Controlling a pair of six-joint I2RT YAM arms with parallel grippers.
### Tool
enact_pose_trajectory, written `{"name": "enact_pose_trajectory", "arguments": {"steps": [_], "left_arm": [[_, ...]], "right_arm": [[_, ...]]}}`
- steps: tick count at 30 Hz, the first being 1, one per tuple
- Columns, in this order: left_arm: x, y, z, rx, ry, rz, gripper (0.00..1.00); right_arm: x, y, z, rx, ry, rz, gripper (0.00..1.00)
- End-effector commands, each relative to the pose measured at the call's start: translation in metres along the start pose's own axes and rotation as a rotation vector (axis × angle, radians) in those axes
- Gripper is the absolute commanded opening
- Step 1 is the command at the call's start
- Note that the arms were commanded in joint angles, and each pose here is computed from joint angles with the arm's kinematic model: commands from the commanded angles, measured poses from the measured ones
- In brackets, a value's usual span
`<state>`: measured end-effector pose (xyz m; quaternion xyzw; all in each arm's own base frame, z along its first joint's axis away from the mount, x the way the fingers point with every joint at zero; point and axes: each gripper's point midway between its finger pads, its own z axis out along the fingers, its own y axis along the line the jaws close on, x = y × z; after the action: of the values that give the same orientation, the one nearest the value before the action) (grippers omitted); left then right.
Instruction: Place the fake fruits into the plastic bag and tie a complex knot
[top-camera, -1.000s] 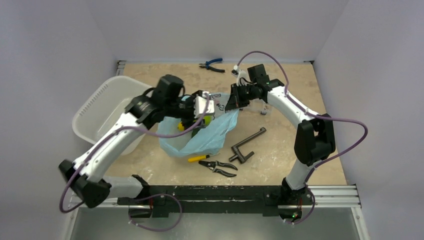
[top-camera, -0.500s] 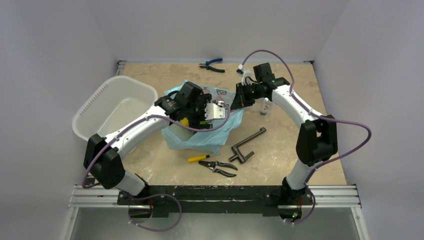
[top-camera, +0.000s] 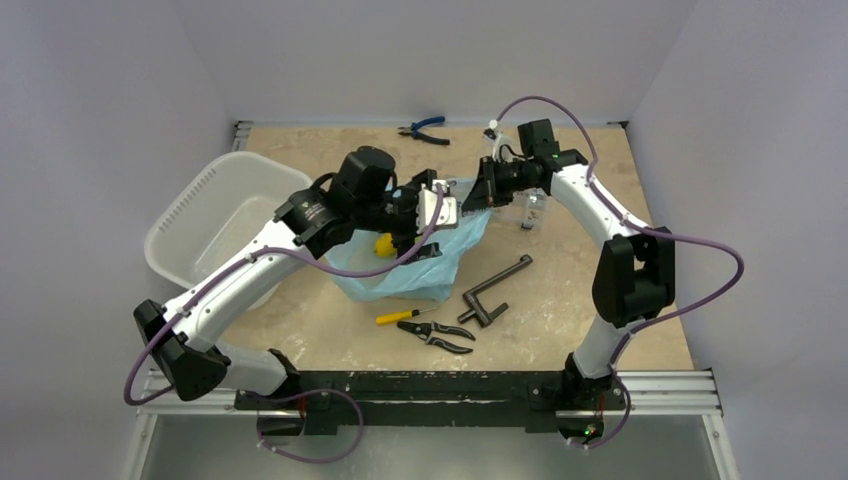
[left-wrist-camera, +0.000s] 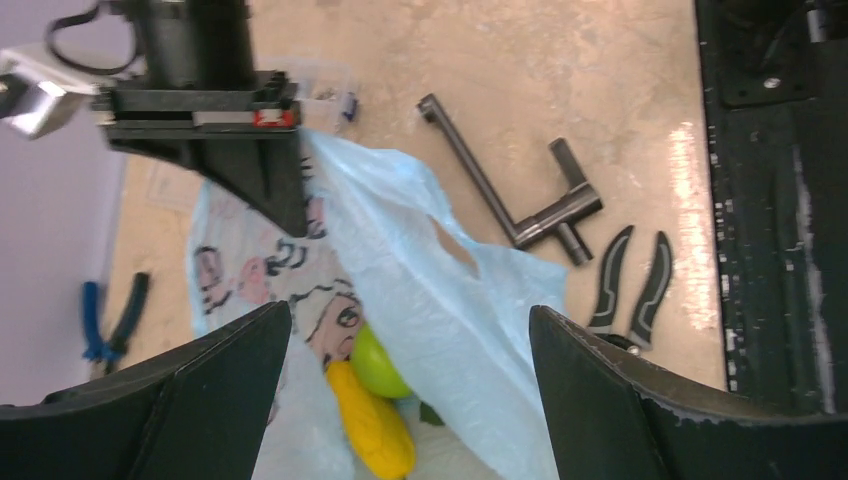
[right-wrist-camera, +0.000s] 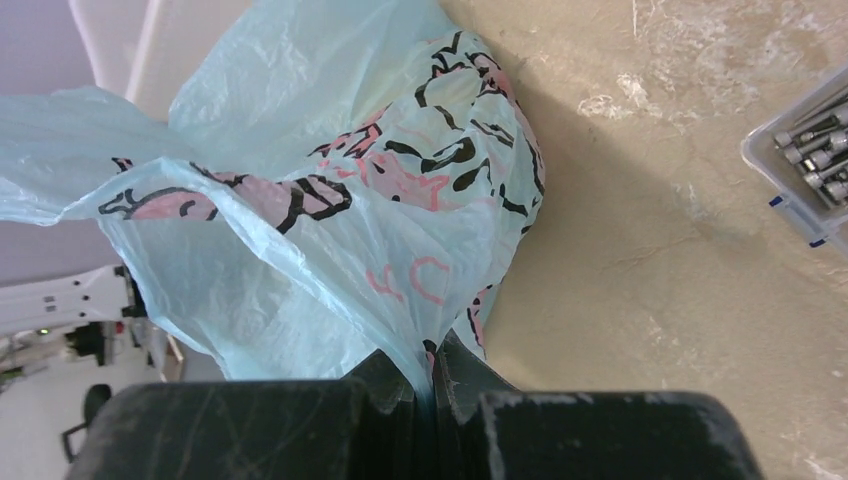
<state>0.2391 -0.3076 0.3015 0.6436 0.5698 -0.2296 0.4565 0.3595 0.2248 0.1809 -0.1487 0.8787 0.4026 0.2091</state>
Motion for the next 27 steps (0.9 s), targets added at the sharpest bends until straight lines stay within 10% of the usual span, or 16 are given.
{"name": "enact_pose_trajectory", "arguments": {"steps": [1, 6, 11, 14, 17, 19, 27], "left_arm": [[0.003, -0.032, 0.025, 0.068, 0.042, -0.175, 0.84], [0.025, -0.038, 0.052, -0.027, 0.134, -0.287, 0.75], [0.044, -0.032, 0.074, -0.153, 0.228, -0.261, 0.98], [0.042, -0.024, 0.074, -0.195, 0.248, -0.297, 0.61], [0.017, -0.026, 0.063, -0.126, 0.158, -0.353, 0.01], [-0.012, -0.034, 0.051, 0.017, 0.031, -0.451, 0.0], [-0.076, -0.004, 0.014, 0.198, -0.213, -0.659, 0.0]], "right_arm": [[-0.006, 0.014, -0.005, -0.1, -0.016, 0.105, 0.0], [-0.003, 0.015, -0.002, -0.132, 0.004, 0.186, 0.0], [0.002, 0.019, -0.002, -0.156, 0.022, 0.257, 0.0], [0.001, 0.022, -0.005, -0.161, 0.013, 0.241, 0.0], [-0.006, 0.022, -0.009, -0.141, -0.019, 0.175, 0.0], [-0.014, 0.021, -0.012, -0.123, -0.049, 0.13, 0.0], [-0.075, 0.04, -0.065, -0.07, -0.305, -0.188, 0.83]]}}
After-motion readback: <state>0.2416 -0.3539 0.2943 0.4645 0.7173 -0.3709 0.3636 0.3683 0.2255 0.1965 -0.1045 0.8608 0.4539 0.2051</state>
